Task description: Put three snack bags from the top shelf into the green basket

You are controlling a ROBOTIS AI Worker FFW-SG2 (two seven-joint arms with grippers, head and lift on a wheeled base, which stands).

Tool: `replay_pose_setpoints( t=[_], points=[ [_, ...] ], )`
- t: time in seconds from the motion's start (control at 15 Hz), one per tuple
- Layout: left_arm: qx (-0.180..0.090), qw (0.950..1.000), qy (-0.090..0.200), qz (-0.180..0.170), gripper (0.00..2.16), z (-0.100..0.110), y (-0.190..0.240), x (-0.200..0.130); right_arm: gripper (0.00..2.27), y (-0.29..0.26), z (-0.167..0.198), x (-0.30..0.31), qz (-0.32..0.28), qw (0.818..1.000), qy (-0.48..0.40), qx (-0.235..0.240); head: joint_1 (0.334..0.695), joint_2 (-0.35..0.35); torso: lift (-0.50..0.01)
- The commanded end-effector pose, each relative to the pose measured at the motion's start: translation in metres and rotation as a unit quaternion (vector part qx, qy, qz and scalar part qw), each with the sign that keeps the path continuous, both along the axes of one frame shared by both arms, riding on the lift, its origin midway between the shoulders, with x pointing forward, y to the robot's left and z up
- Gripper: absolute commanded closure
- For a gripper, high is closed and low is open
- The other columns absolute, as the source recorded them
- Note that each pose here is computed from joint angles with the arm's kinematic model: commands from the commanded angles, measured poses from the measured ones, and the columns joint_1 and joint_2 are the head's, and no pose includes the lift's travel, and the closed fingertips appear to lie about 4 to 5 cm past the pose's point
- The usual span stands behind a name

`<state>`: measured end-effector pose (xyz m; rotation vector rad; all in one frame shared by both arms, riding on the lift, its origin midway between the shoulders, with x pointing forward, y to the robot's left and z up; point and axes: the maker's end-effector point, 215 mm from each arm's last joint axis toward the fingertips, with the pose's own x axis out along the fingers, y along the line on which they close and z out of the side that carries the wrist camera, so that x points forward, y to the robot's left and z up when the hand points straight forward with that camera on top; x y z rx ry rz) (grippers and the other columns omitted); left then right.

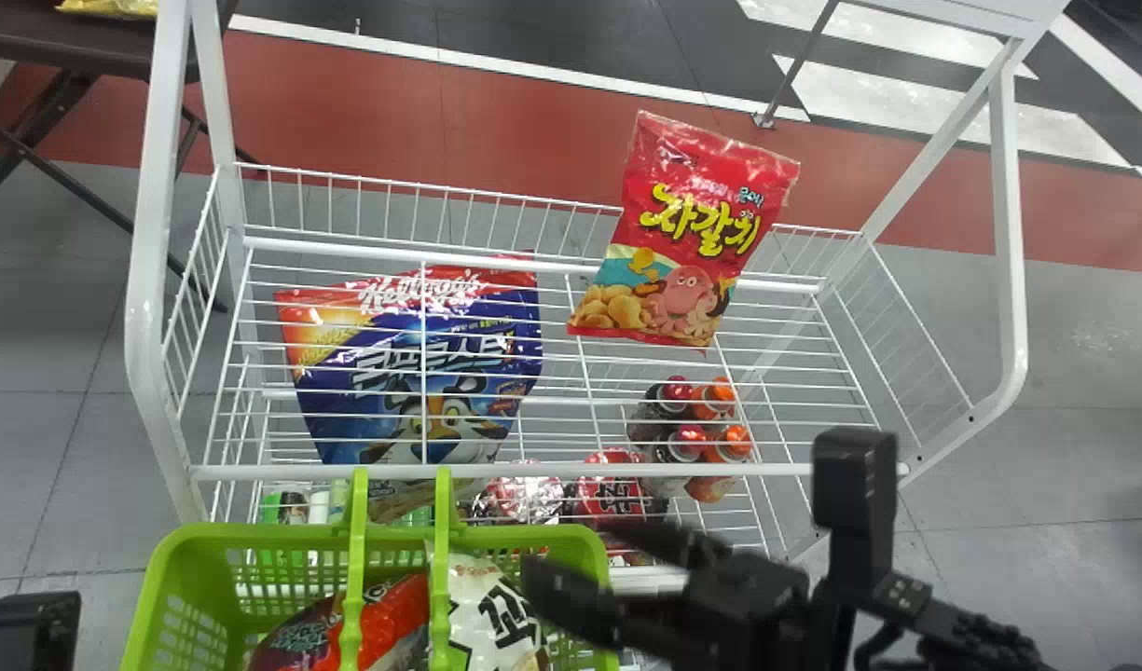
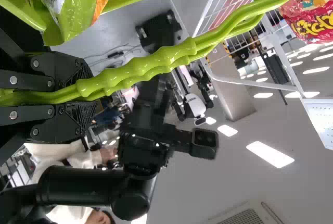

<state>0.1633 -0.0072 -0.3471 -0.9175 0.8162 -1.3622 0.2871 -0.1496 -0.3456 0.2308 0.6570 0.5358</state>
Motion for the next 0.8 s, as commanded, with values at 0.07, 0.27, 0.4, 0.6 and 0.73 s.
replay_pose_setpoints(
  t=[0.07,0.27,0.4,0.6,0.73],
  points=[
    [-0.003,1.0,-0.001,0.0,1.45,0.0,-0.002,0.0,0.07,-0.001,0.07,0.047,-0.035,0.979,-0.199,0.02,0.695,-0.35,-0.046],
    [-0.006,0.9999,-0.009,0.004,1.45,0.0,-0.003,0.0,0.08,-0.013,0.067,0.036,-0.062,0.974,-0.22,0.012,0.695,-0.35,-0.046],
    [-0.007,0.9999,-0.01,0.0,1.45,0.0,-0.006,0.001,0.08,-0.035,0.082,0.028,-0.095,0.956,-0.276,-0.011,0.695,-0.35,-0.046],
    [-0.01,0.9999,-0.008,-0.003,1.45,0.001,-0.006,-0.001,0.08,-0.059,0.07,0.018,-0.135,0.95,-0.28,-0.037,0.695,-0.35,-0.046],
    [-0.013,0.9999,-0.008,-0.004,1.45,0.002,-0.007,-0.002,0.08,-0.064,0.07,0.018,-0.147,0.947,-0.282,-0.046,0.695,-0.35,-0.046]
  ],
)
